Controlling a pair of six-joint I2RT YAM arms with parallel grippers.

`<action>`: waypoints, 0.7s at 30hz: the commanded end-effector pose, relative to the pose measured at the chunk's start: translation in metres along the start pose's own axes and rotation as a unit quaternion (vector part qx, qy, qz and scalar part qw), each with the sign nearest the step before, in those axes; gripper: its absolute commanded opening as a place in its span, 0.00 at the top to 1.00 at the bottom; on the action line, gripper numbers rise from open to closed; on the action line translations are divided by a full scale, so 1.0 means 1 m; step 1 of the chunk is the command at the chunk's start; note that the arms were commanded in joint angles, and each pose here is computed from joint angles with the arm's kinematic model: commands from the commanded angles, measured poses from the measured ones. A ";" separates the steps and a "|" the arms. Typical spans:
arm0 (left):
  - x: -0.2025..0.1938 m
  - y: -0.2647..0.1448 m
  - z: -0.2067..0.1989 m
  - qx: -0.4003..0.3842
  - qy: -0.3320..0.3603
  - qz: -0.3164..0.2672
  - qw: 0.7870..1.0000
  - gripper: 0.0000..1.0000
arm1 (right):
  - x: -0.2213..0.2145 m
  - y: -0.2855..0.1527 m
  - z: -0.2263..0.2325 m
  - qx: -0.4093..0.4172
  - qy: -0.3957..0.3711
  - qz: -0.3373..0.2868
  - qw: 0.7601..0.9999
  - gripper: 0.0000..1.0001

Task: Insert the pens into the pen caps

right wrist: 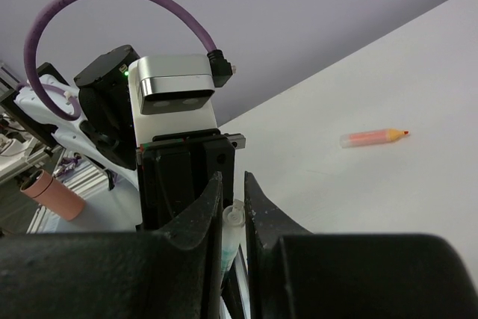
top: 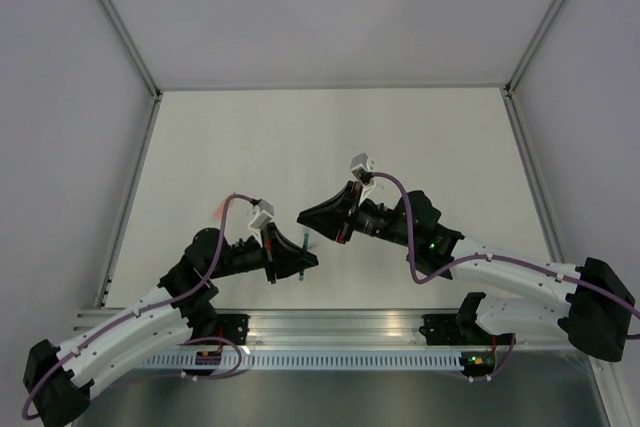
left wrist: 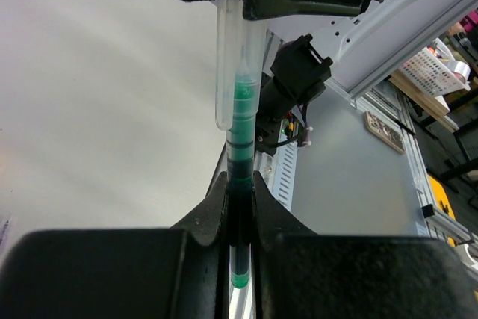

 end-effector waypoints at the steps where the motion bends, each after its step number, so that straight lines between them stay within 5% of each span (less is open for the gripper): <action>1: 0.055 -0.001 -0.019 -0.007 0.062 -0.125 0.990 0.98 | -0.053 -0.015 0.004 0.019 0.035 0.098 0.994 1.00; 21: 0.086 0.006 -0.018 0.047 0.061 -0.153 0.985 0.98 | -0.105 -0.023 0.003 0.025 0.066 0.140 0.988 1.00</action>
Point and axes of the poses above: each gripper's point midway between its finger pads, its own y axis out along the fingers, its own z axis along the line the jaws close on, x = y × z, the point moved 4 cm from there along -y, back along the fingers, and after that the axes turned 10 degrees about -y, right-handed, at the moved point
